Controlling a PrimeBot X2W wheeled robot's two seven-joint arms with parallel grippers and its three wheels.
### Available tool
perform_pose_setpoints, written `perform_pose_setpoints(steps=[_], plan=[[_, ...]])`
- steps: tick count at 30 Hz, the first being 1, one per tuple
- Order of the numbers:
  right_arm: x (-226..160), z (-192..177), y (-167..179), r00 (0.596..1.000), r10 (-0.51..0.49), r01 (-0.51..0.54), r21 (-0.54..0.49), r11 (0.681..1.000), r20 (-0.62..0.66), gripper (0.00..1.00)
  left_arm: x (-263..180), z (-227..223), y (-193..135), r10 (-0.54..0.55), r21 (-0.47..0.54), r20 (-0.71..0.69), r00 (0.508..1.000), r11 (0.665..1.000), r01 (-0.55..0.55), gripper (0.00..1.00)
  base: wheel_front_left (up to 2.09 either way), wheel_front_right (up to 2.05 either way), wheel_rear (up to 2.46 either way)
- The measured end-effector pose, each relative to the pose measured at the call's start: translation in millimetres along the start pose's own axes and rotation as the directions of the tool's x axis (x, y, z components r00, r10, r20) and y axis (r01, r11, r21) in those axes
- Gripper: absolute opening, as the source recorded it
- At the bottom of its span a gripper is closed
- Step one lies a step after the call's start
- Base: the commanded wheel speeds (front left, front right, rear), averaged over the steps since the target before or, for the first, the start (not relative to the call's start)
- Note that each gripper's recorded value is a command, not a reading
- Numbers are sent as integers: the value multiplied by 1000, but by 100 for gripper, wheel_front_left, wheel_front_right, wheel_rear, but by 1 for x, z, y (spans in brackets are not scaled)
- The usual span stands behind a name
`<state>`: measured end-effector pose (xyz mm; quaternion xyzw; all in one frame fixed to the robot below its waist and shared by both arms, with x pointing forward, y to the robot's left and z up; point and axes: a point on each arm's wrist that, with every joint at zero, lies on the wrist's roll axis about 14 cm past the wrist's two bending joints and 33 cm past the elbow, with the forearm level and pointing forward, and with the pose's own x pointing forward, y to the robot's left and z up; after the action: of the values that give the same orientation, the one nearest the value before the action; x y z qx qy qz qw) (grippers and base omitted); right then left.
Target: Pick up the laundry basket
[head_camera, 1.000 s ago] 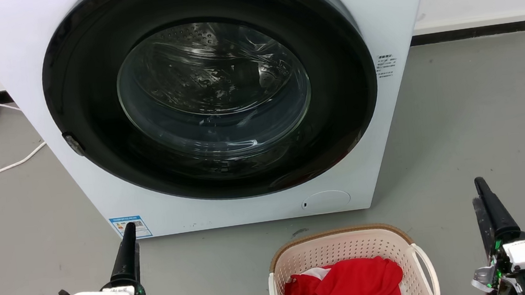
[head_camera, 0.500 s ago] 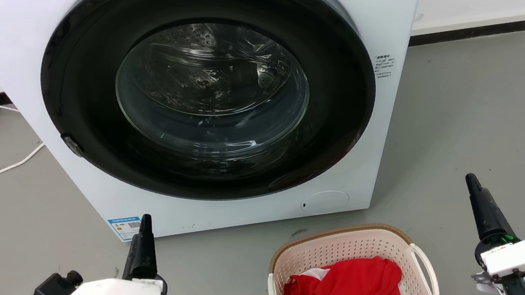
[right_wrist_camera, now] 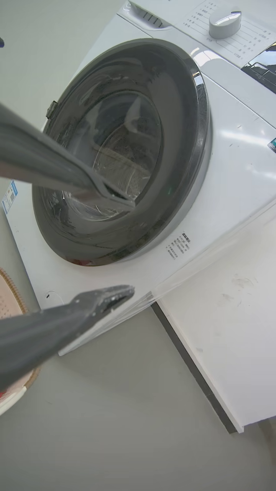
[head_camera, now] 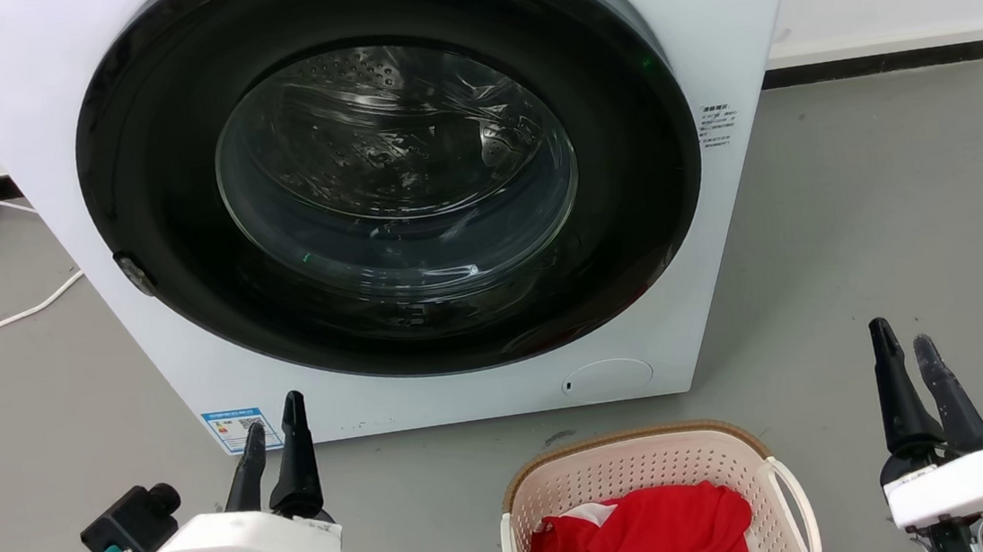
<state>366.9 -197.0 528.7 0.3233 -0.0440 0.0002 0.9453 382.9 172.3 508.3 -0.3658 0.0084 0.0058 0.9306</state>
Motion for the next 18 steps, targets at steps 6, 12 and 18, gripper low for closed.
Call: perform_pose_setpoints(steps=[6, 12, 18], plan=[[-3, 1, 1, 1000, 9, -8, -81, 997, 6, 100, 0, 1, -5, -16, 77, 13, 1000, 997, 15, 100, 0, 0, 0], [-5, 2, 3, 1000, 18, -15, -161, 987, 14, 100, 0, -1, -10, -37, 151, 17, 999, 988, 34, 100, 0, 0, 0], [-7, 2, 3, 1000, 27, -22, -237, 971, 16, 100, -1, -2, -14, -51, 220, 20, 999, 974, 45, 100, 0, 0, 0]])
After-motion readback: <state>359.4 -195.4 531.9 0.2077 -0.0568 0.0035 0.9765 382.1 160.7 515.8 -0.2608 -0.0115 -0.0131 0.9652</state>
